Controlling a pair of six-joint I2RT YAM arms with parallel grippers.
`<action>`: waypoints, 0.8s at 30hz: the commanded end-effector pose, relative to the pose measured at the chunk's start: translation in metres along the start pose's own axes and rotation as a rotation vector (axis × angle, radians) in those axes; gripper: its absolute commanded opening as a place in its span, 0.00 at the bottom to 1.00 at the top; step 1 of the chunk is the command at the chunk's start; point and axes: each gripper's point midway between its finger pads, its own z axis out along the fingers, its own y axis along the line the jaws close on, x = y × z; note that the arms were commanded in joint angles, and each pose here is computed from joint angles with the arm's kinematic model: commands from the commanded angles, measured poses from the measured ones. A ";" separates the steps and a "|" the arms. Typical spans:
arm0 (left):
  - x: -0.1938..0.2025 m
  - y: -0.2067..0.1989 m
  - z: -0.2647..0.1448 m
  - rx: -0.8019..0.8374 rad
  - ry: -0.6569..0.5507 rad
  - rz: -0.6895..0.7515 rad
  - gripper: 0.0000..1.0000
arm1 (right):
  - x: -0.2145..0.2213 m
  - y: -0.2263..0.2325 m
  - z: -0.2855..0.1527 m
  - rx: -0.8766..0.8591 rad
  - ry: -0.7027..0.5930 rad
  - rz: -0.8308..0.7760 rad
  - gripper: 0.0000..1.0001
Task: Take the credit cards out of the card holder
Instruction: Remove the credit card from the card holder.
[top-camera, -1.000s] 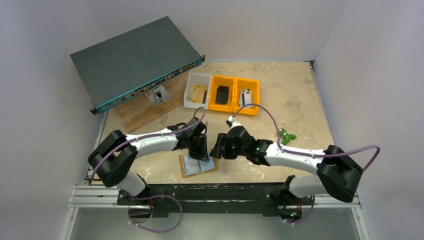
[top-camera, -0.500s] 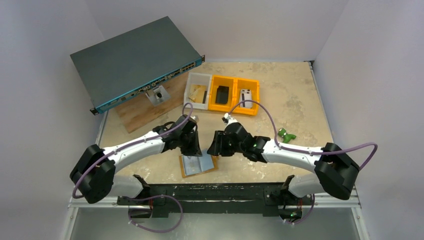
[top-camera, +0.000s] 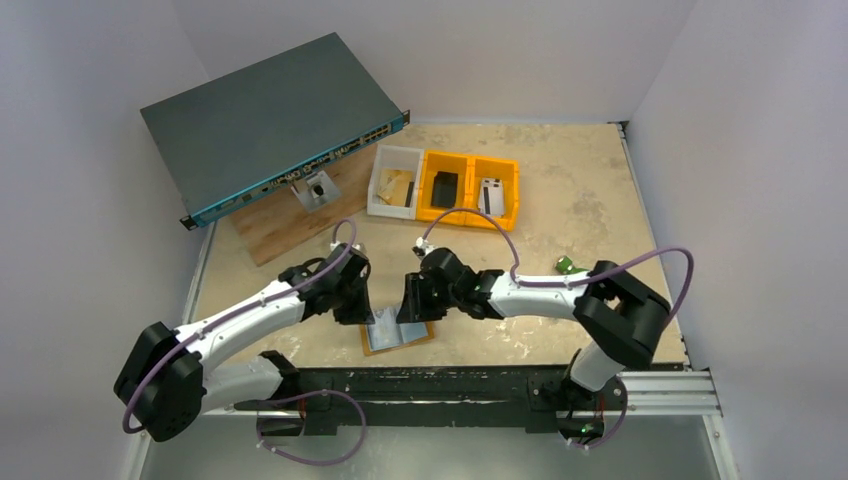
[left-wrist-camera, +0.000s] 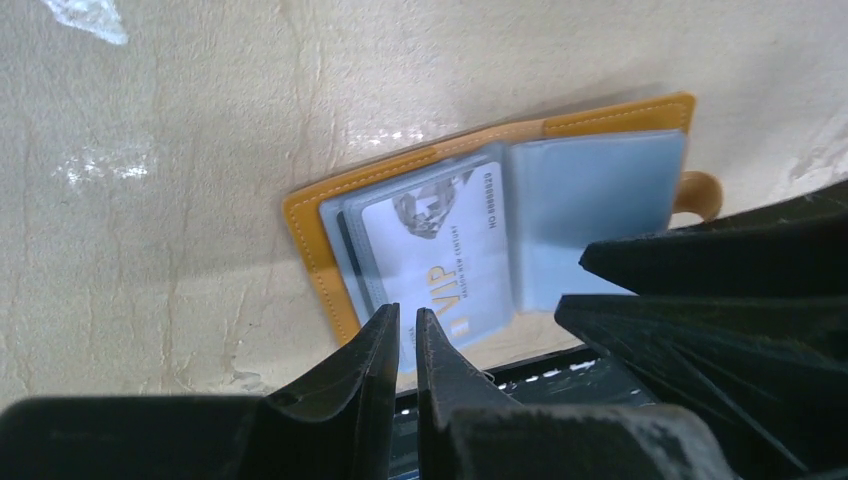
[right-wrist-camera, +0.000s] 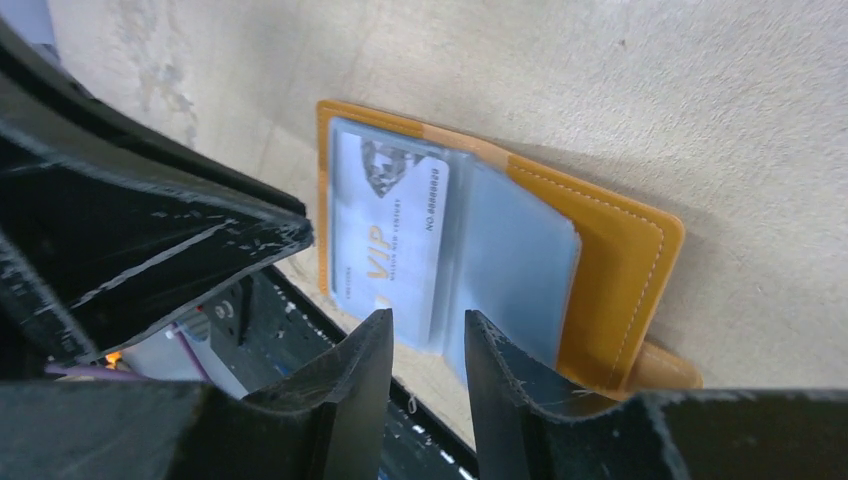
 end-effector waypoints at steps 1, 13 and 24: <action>0.003 0.005 0.002 -0.005 -0.004 -0.020 0.11 | -0.006 0.027 0.011 -0.109 0.012 -0.024 0.32; 0.008 0.004 0.012 0.008 0.023 -0.020 0.09 | 0.004 0.020 0.027 -0.122 0.052 0.005 0.30; 0.010 0.003 0.022 0.007 0.049 -0.020 0.07 | 0.019 0.008 0.036 -0.136 0.092 0.044 0.29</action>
